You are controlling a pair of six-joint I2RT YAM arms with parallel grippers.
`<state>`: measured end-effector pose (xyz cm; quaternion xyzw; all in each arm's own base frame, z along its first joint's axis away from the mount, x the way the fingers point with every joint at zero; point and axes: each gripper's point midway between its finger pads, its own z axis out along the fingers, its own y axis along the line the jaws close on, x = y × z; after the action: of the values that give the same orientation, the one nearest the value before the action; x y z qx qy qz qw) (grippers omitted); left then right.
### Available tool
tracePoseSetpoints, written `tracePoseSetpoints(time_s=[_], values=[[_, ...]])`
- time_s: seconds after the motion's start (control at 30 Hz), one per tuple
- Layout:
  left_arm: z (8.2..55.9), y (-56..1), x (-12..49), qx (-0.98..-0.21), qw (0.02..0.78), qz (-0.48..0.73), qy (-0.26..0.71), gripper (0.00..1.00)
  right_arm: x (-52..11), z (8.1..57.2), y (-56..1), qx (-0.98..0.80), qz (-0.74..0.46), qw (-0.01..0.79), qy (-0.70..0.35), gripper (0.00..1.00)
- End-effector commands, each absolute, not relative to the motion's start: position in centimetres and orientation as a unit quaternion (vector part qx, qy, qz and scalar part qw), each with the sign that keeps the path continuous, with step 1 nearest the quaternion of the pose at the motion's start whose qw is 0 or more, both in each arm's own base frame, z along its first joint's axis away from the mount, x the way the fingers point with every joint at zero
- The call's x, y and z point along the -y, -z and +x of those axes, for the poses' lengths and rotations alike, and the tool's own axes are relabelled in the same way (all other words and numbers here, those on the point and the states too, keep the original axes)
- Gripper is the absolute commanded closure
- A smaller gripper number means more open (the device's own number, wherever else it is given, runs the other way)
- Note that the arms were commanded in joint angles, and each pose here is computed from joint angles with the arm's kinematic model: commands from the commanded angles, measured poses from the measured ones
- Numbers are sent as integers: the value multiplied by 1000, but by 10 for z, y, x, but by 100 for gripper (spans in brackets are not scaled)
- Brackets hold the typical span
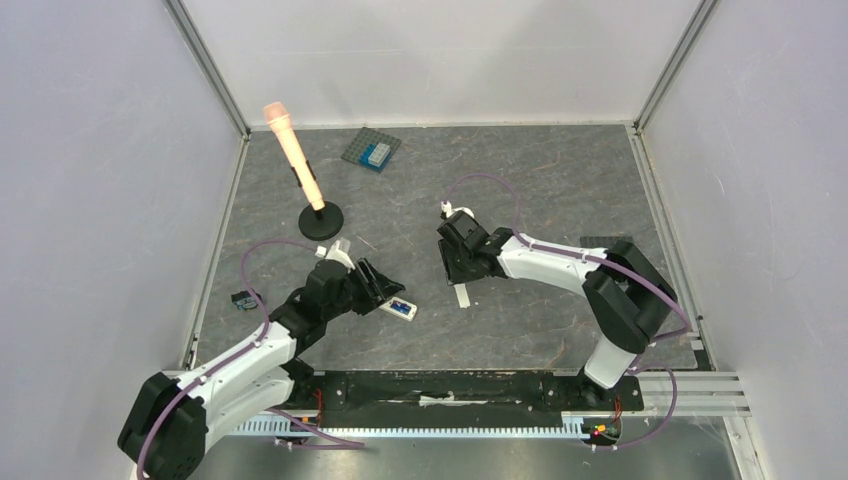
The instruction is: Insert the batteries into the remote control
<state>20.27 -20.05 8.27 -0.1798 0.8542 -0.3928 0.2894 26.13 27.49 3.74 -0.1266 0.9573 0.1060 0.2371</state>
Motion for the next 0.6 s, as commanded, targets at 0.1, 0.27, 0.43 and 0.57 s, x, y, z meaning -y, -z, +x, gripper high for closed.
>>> tracePoseSetpoints(time_s=[0.1,0.27,0.43,0.57], values=[[214,-114,215,-835,338,-107,422,43,-271,273,-48,-955,-126,255,-90,50],[214,-110,213,-837,338,-109,417,43,-263,270,-37,-957,-140,245,-66,39],[214,-106,214,-839,334,-111,416,43,-266,273,-23,-957,-165,232,-50,41],[214,-106,214,-839,334,-111,416,43,-265,276,-16,-959,-167,226,-34,46]])
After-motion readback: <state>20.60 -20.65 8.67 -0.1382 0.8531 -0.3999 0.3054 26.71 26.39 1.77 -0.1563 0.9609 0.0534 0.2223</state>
